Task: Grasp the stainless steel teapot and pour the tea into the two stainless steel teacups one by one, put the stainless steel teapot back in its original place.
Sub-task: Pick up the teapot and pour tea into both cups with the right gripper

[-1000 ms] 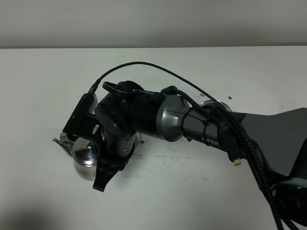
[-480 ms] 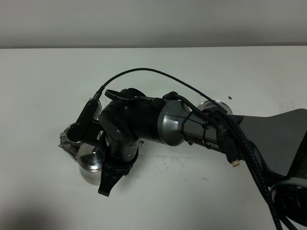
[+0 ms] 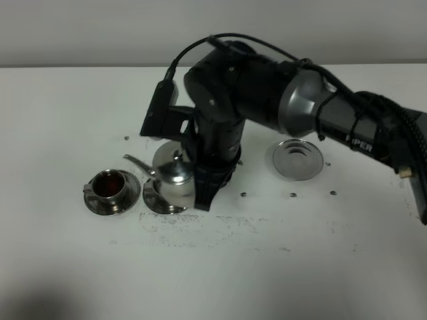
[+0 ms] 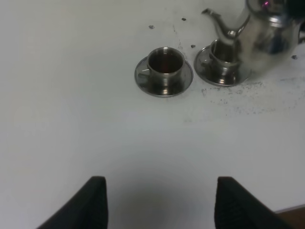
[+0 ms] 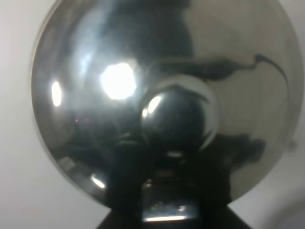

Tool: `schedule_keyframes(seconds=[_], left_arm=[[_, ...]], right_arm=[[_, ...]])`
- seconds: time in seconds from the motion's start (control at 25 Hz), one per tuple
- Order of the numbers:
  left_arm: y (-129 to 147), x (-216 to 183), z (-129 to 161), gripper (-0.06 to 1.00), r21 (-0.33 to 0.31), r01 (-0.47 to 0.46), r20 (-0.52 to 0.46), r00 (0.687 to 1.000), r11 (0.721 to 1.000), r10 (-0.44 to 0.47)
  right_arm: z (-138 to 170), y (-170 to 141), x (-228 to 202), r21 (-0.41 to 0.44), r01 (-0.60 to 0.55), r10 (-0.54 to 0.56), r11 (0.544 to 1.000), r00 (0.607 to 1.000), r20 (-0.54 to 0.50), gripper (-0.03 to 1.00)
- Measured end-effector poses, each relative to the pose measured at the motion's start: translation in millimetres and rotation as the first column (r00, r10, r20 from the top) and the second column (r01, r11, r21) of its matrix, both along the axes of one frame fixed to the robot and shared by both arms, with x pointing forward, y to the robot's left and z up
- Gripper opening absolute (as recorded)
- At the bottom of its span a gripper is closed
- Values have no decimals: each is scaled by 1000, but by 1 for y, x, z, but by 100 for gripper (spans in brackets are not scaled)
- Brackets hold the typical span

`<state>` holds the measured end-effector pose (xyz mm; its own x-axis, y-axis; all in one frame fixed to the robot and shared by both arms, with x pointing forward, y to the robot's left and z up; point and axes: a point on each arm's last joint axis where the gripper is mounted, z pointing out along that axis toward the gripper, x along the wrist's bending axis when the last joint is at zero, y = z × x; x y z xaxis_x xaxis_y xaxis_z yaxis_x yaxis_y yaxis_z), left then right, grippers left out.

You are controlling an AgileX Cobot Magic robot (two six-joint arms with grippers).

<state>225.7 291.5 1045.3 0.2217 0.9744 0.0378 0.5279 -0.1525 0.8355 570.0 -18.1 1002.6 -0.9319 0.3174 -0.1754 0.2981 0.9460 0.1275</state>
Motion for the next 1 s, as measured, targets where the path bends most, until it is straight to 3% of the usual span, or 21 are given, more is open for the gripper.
schedule_keyframes(seconds=[0.12, 0.24, 0.36, 0.48, 0.72, 1.0], left_arm=[[0, 0, 0, 48, 0, 0, 0, 1000, 1000, 0], [0, 0, 0, 48, 0, 0, 0, 1000, 1000, 0], [0, 0, 0, 48, 0, 0, 0, 1000, 1000, 0], [0, 0, 0, 48, 0, 0, 0, 1000, 1000, 0], [0, 0, 0, 48, 0, 0, 0, 1000, 1000, 0], [0, 0, 0, 48, -1, 0, 0, 1000, 1000, 0]], right_arm=[[4, -23, 20, -48, -55, 57, 997, 998, 34, 17], [5, -38, 32, -117, -183, 190, 976, 980, 57, 17], [6, -39, 36, -177, -359, 376, 916, 923, 75, 17], [7, -36, 40, -201, -463, 490, 863, 865, 111, 17], [-3, -35, 51, -301, -509, 568, 806, 809, 153, 17], [-9, -34, 56, -354, -521, 598, 777, 786, 155, 17]])
